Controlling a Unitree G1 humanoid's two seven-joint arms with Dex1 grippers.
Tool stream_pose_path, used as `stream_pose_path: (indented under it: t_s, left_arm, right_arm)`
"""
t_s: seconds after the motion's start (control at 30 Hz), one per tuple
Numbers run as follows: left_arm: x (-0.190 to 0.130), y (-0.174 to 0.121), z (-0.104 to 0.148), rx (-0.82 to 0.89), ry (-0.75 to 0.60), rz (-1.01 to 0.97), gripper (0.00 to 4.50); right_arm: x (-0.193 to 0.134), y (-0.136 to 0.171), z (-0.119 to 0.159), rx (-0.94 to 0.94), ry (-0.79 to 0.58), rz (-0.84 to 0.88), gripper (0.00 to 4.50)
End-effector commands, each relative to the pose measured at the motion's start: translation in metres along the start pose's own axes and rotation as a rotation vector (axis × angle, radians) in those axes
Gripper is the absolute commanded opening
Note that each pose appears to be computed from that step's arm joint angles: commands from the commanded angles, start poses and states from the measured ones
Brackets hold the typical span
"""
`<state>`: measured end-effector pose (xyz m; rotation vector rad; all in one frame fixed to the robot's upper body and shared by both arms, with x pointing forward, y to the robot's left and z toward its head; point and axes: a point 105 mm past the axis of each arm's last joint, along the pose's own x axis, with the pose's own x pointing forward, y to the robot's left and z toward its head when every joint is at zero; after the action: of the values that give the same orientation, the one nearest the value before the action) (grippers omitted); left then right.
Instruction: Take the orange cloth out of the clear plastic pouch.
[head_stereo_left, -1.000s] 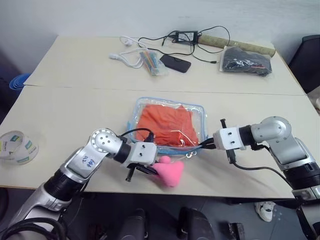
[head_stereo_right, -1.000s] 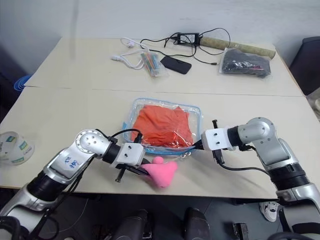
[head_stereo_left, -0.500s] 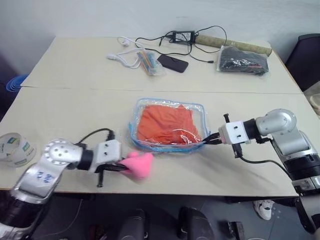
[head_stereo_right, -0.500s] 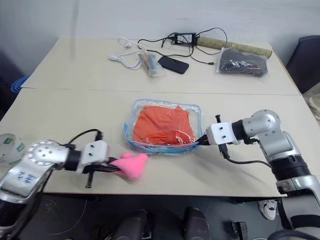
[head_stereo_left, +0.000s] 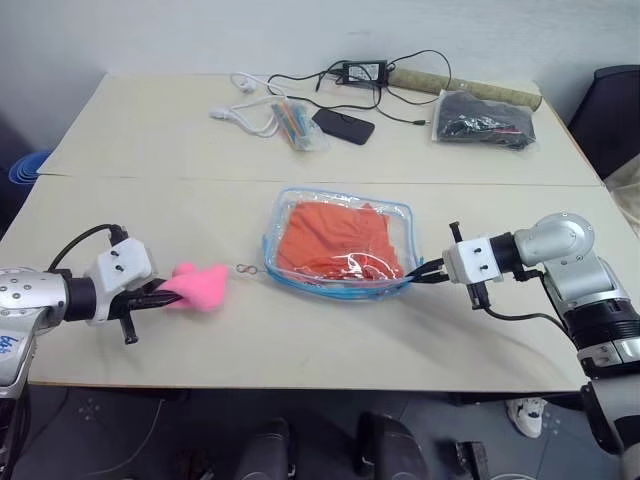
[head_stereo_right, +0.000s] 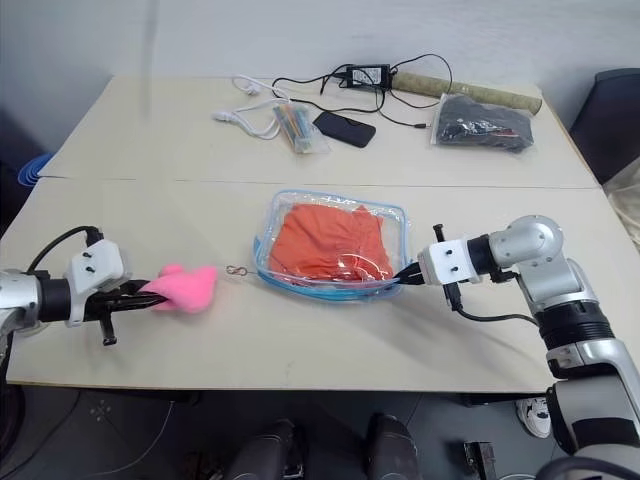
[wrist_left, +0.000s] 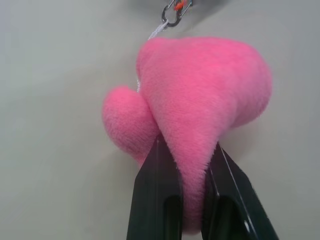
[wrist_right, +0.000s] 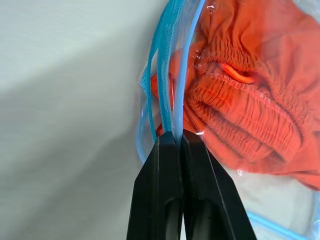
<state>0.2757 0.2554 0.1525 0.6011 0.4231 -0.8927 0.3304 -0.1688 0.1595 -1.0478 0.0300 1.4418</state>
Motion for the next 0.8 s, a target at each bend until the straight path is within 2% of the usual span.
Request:
stream_pose_path:
  t_s: [0.03, 0.2, 0.33, 0.37, 0.47, 0.53, 0.6, 0.67, 0.8]
  left_arm:
    - [0.005, -0.008, 0.009, -0.026, -0.045, -0.022, 1.32]
    - [-0.005, -0.019, 0.01, -0.073, -0.057, -0.058, 2.92]
    - [-0.036, -0.019, 0.022, -0.089, -0.071, -0.075, 4.17]
    - [-0.044, -0.018, 0.032, -0.072, -0.076, -0.083, 4.44]
    - [-0.054, -0.022, 0.06, 0.019, -0.101, -0.14, 4.49]
    - [-0.044, -0.023, 0.088, 0.099, -0.169, -0.163, 4.49]
    - [-0.018, -0.023, 0.109, 0.217, -0.204, -0.169, 4.49]
    - [0.012, -0.028, 0.12, 0.336, -0.202, -0.201, 4.49]
    - [0.065, -0.023, 0.122, 0.538, -0.178, -0.183, 4.49]
  right_arm:
    - [-0.008, -0.004, 0.008, 0.021, -0.033, -0.014, 1.25]
    - [-0.018, 0.0, 0.016, 0.095, -0.069, -0.057, 3.0]
    - [-0.034, 0.0, 0.034, 0.243, -0.158, -0.187, 4.43]
    - [-0.038, 0.001, 0.041, 0.283, -0.182, -0.209, 4.5]
    - [-0.045, 0.007, 0.059, 0.394, -0.251, -0.244, 4.5]
    - [-0.046, 0.015, 0.07, 0.477, -0.303, -0.23, 4.5]
    - [-0.041, 0.024, 0.08, 0.528, -0.329, -0.214, 4.5]
    - [-0.035, 0.03, 0.085, 0.547, -0.33, -0.208, 4.5]
    - [-0.028, 0.036, 0.09, 0.569, -0.331, -0.218, 4.5]
